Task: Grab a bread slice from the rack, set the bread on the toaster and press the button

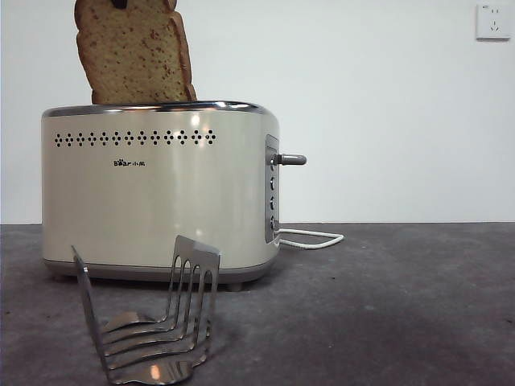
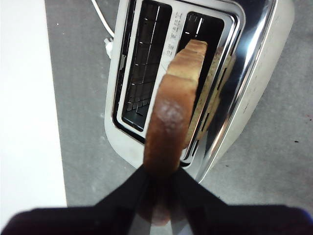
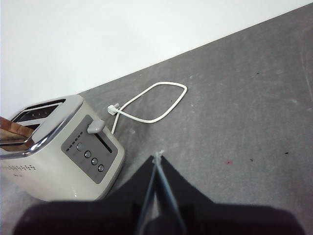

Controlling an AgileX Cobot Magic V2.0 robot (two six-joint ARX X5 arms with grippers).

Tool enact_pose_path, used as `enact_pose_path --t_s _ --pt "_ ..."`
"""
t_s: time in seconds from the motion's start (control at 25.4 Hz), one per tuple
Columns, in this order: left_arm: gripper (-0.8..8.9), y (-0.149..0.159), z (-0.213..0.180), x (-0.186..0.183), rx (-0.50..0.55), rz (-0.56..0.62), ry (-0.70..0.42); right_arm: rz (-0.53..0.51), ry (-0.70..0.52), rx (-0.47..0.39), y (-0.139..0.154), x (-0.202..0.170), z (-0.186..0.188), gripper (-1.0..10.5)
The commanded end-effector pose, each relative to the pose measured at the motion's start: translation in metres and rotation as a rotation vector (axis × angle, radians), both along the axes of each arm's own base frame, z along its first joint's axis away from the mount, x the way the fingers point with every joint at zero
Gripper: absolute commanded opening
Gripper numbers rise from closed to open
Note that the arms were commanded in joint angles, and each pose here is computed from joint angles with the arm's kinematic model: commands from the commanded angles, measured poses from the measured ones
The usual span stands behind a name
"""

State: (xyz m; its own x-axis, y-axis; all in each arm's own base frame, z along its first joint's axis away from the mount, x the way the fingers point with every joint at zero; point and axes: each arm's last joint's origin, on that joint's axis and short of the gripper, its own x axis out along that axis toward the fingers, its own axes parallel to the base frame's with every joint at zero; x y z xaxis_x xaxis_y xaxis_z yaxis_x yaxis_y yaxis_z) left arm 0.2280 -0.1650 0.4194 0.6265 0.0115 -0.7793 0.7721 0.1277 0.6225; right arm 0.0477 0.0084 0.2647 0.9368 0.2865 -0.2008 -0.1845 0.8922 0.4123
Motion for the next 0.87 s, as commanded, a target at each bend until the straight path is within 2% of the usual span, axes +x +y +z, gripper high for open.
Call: enact_pose_path --t_s 0.04,0.28,0.51,0.67,0.71,0.79,0.87 --pt "-0.08 -0.002 -0.005 0.005 0.004 0.004 0.014 -0.003 -0.014 -0.009 0.0 0.0 0.002 0.0" --pt "-0.08 -0.012 -0.017 0.015 0.01 -0.023 0.067 -0.002 -0.013 -0.009 0.0 0.0 0.002 0.0" --pt "-0.08 -0.023 -0.027 0.029 0.004 -0.017 0.058 -0.002 -0.013 -0.009 0.0 0.0 0.002 0.0" --pt "0.02 -0.029 -0.04 0.038 0.031 -0.019 0.095 -0.002 -0.013 -0.01 0.0 0.0 0.002 0.0" --pt "0.15 -0.029 -0.041 0.039 0.036 -0.016 0.1 -0.002 -0.013 -0.01 0.0 0.0 0.002 0.0" --pt "1.39 -0.03 -0.043 0.041 0.04 -0.013 0.101 -0.002 -0.013 -0.01 0.0 -0.001 0.002 0.0" --pt "1.67 -0.028 -0.043 0.043 0.051 0.004 0.084 -0.002 -0.014 -0.01 0.0 0.0 0.002 0.0"
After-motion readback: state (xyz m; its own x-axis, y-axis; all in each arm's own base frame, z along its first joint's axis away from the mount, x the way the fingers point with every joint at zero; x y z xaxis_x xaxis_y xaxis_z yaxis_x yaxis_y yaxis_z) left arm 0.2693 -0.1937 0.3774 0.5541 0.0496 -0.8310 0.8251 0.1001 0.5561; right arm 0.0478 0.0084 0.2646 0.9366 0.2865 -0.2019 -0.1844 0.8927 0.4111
